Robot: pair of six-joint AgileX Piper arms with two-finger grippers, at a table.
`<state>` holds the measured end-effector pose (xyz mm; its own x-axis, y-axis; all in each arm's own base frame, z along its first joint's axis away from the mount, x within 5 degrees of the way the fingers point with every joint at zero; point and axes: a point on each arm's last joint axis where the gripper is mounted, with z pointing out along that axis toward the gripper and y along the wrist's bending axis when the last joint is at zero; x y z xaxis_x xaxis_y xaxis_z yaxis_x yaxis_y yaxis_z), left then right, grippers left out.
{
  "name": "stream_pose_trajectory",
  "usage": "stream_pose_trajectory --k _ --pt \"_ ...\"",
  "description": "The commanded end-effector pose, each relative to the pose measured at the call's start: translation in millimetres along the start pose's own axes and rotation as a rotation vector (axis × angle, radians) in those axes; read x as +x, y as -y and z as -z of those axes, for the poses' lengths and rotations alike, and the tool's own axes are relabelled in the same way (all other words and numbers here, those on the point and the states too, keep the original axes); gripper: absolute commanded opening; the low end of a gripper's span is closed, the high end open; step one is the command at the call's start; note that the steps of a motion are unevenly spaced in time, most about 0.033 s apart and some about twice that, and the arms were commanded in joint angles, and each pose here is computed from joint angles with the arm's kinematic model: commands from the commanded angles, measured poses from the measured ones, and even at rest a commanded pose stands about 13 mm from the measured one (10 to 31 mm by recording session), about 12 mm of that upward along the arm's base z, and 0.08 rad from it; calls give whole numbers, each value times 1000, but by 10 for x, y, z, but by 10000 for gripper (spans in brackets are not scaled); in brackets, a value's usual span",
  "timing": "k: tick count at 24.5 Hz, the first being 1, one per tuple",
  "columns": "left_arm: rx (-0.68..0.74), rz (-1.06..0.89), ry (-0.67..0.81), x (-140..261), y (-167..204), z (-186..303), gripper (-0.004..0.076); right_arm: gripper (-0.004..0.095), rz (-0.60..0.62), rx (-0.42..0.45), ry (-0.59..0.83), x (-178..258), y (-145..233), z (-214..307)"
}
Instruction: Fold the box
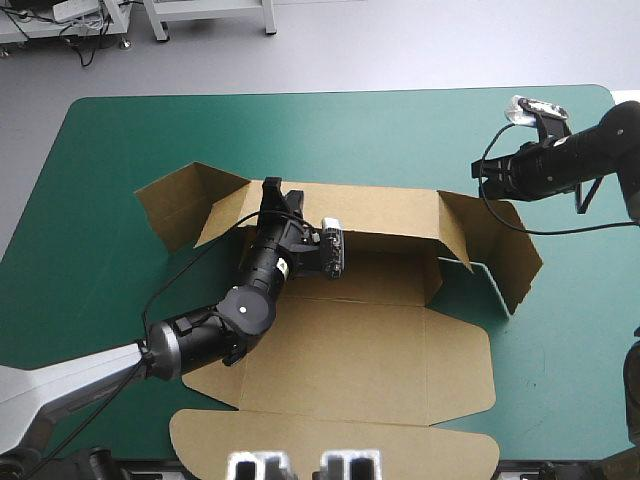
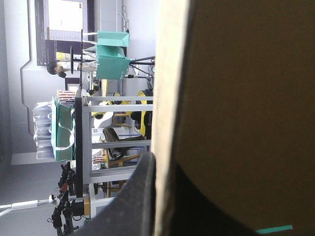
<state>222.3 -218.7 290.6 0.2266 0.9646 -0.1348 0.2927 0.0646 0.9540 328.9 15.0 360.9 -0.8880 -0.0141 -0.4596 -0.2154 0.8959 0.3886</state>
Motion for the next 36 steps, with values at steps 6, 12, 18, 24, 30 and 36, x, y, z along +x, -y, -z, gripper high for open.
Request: stream_pose_trajectory --k 6,12,18,24,30,36 --pt "-130 68 -8 -6 -310 95 -10 -19 64 -13 27 63 -178 202" --pt "-140 107 32 -71 -419 103 -10 -19 117 -27 -14 450 -228 216" --pt "-79 128 73 -116 -357 89 -10 -18 160 -37 152 726 -238 138" --pt "-50 70 54 -133 -271 23 -10 -19 186 -61 287 1100 -178 -91" --pt "-30 33 41 -147 -203 -30 -10 -19 271 -41 426 1326 -202 -77" --pt "-31 25 39 -150 -193 -41 -10 -18 372 -19 438 1360 -221 -47"
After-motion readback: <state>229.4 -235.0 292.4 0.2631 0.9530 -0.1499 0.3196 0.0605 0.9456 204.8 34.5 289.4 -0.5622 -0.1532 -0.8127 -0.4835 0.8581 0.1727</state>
